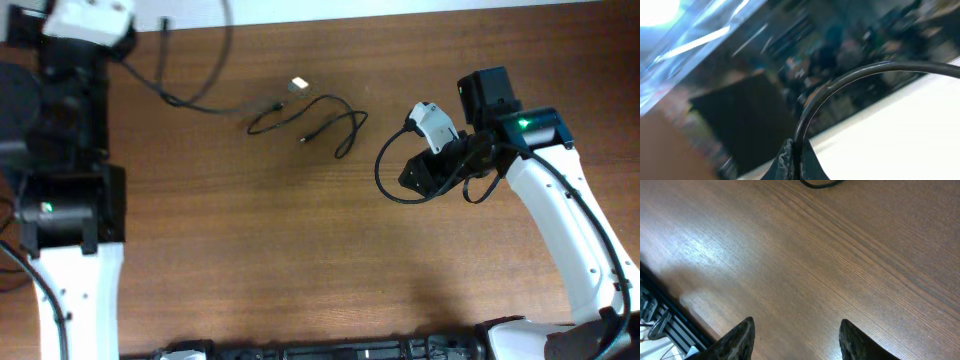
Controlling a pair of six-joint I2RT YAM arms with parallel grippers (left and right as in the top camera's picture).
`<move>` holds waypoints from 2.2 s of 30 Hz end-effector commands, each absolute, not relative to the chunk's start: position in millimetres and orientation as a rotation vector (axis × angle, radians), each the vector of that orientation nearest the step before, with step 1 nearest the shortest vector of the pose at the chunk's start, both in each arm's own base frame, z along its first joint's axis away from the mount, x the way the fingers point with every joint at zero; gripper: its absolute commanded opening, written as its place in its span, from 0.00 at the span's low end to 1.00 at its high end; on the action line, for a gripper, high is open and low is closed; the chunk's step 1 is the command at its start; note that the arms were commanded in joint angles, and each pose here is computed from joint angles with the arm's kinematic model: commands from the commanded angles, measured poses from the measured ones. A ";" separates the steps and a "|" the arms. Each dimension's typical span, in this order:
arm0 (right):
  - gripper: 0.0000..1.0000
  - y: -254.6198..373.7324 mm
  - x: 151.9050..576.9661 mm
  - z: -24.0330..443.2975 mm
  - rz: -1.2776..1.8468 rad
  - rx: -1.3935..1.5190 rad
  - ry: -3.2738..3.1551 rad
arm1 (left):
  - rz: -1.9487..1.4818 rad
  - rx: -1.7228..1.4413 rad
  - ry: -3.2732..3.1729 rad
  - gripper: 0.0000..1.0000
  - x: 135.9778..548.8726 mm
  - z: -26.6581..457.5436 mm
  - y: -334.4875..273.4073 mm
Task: Untangle cables
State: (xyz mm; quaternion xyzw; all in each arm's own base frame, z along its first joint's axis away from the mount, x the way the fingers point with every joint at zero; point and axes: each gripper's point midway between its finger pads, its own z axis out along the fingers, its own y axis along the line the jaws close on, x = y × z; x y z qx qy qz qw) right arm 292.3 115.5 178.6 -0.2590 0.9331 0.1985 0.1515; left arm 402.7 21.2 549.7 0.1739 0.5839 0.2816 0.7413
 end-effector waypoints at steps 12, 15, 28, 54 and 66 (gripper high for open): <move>0.53 115.0 293.4 178.3 0.569 -0.748 2.674 | 0.804 -0.095 1.706 0.00 466.8 387.3 271.9; 0.54 115.4 295.9 179.1 0.565 -0.749 2.662 | 0.749 -0.244 1.768 0.00 464.2 347.6 309.6; 0.54 114.3 287.5 176.8 0.582 -0.732 2.705 | 0.510 -0.438 2.165 0.88 482.3 136.3 343.5; 0.71 116.1 290.4 178.2 0.587 -0.734 2.687 | -0.196 0.776 2.205 0.99 538.4 107.1 -23.9; 0.71 116.0 290.4 178.1 0.586 -0.735 2.688 | -0.537 1.511 2.047 0.99 434.5 78.6 -183.4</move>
